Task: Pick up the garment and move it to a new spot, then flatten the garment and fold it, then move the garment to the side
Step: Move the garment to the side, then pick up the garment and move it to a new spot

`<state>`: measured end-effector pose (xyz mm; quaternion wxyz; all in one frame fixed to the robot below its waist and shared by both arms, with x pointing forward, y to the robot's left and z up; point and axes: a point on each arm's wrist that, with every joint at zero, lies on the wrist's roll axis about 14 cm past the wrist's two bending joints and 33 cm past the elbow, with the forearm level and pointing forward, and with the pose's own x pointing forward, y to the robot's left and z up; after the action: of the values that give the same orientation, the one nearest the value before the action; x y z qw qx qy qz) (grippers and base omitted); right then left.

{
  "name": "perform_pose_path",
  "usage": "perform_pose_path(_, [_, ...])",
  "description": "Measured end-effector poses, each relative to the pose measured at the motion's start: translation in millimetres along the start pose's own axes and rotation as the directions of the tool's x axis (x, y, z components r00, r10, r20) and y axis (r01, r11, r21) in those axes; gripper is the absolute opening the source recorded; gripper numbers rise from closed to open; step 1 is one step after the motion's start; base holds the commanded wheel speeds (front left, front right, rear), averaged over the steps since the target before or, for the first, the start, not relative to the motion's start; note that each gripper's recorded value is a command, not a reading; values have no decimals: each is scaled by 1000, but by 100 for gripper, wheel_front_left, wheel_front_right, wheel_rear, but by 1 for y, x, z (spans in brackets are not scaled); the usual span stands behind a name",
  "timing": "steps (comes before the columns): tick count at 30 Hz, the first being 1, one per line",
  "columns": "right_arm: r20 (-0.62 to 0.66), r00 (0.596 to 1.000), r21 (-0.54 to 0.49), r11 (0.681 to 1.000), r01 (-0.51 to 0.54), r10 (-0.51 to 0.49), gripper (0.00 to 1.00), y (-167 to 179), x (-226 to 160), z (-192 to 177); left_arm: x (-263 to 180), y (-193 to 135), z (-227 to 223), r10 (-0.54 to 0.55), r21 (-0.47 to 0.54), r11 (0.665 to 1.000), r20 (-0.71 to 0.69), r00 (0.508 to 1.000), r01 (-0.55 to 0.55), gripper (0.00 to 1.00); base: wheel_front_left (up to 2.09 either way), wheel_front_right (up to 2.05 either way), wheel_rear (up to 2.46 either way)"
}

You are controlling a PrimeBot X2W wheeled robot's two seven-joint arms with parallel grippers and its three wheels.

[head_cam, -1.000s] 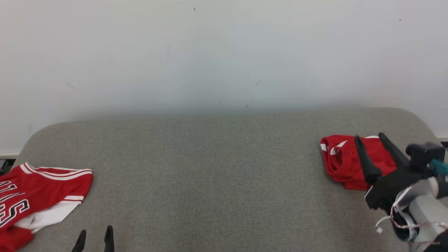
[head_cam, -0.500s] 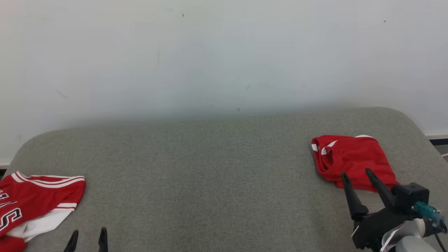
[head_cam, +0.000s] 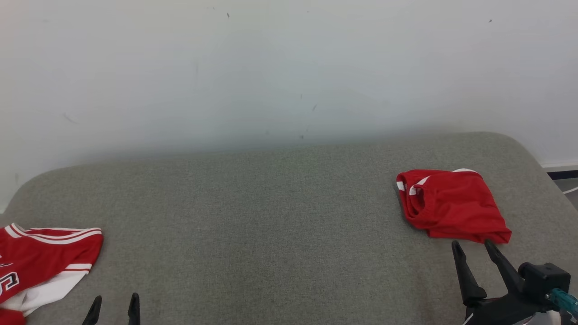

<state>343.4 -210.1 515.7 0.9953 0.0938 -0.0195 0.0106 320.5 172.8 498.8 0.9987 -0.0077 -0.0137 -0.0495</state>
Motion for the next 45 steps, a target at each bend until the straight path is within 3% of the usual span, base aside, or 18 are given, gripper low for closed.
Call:
perform_pose_path(9, [14,998,52,996,68,-69,100,-15,-8,1,4,-3,0,-11,-4,1000,-13,1000,11,100,0,0,0])
perform_pose_path(16, [-17,1000,-19,1000,15,-16,100,-3,-8,-7,1,-3,-6,-32,43,998,-49,998,34,100,0,0,0])
perform_pose_path(30, [-26,999,-48,998,43,-45,100,-13,-12,-7,-1,1,-9,-18,45,999,-81,997,22,100,0,0,0])
perform_pose_path(40, [-62,998,-45,999,-4,1,100,4,-5,-17,-13,17,-10,40,53,998,-97,994,-35,100,0,0,0])
perform_pose_path(45, [-78,995,-36,998,-60,57,100,26,5,-21,-24,41,-6,132,102,987,-85,988,-123,100,0,0,0])
